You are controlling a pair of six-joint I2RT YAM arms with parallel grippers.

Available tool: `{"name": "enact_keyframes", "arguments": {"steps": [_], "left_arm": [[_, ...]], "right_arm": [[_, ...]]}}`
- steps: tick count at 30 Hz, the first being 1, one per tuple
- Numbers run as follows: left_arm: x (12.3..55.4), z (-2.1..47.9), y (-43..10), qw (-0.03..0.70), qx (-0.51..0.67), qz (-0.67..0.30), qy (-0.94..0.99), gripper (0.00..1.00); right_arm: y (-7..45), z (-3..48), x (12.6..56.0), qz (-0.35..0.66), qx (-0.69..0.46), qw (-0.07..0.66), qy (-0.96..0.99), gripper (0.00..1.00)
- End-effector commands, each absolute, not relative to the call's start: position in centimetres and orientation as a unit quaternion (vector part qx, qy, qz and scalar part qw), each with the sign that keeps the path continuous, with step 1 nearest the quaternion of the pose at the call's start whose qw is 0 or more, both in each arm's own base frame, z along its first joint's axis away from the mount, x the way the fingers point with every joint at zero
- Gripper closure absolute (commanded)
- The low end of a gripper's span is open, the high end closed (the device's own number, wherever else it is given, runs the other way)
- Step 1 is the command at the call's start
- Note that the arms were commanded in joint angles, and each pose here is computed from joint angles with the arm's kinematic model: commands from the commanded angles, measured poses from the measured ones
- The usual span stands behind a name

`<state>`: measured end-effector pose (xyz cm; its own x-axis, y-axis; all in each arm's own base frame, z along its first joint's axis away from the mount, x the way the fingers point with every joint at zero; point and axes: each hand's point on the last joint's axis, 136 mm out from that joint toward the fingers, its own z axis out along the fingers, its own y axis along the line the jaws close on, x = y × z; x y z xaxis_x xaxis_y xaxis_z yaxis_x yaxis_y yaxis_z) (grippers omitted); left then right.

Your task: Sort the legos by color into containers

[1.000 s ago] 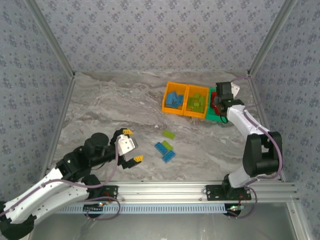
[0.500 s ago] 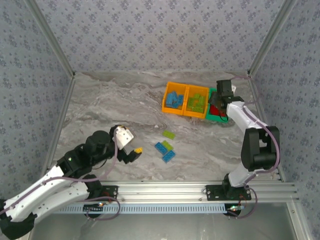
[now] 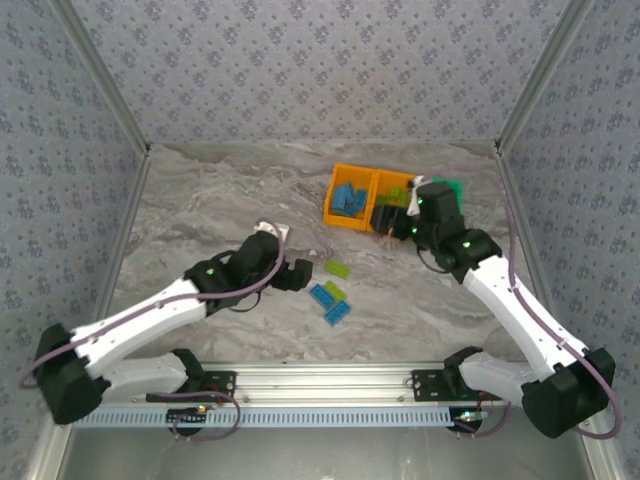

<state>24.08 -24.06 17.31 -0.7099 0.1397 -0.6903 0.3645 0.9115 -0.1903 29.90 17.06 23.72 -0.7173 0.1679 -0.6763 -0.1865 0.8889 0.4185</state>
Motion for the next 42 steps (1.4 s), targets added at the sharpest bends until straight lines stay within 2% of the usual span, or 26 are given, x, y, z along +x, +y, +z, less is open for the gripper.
{"name": "enact_keyframes", "arguments": {"steps": [1, 9, 12, 13, 18, 25, 31, 34, 40, 42], "left_arm": [[25.8, 17.7, -27.6, 0.345, 0.144, -0.185, 0.909, 0.01], [27.9, 10.5, -33.3, 0.272, 0.215, -0.159, 0.924, 0.01], [28.1, 8.9, -35.2, 0.258, 0.252, -0.134, 0.923, 0.01], [28.2, 8.4, -35.7, 0.258, 0.263, -0.122, 0.922, 0.01], [28.8, 5.9, -37.5, 0.248, 0.289, -0.092, 0.920, 0.02], [29.4, 3.5, -37.3, 0.235, 0.291, -0.059, 0.925, 0.09], [29.7, 3.2, -35.7, 0.244, 0.285, -0.024, 0.927, 0.09], [29.8, 3.7, -34.5, 0.260, 0.277, -0.008, 0.925, 0.06], [30.1, 4.6, -33.4, 0.285, 0.262, -0.006, 0.922, 0.05], [29.8, 3.8, -33.6, 0.268, 0.257, -0.024, 0.928, 0.07]], "right_arm": [[17.7, 21.2, 25.6, 0.230, -0.046, 0.323, 0.917, 0.20], [14.6, 21.4, 21.2, 0.231, -0.018, 0.336, 0.913, 0.16], [13.9, 21.2, 19.9, 0.240, -0.011, 0.334, 0.911, 0.05], [14.2, 21.0, 19.5, 0.252, -0.014, 0.329, 0.910, 0.01], [15.4, 19.5, 17.5, 0.284, -0.032, 0.276, 0.918, 0.00], [14.5, 19.2, 16.0, 0.279, -0.016, 0.264, 0.923, 0.00], [14.4, 18.3, 14.9, 0.278, -0.015, 0.242, 0.929, 0.00], [14.4, 18.1, 14.8, 0.277, -0.014, 0.241, 0.930, 0.00], [14.4, 17.9, 15.0, 0.272, -0.011, 0.245, 0.931, 0.00], [14.4, 17.9, 15.1, 0.273, -0.009, 0.247, 0.930, 0.00]]}}
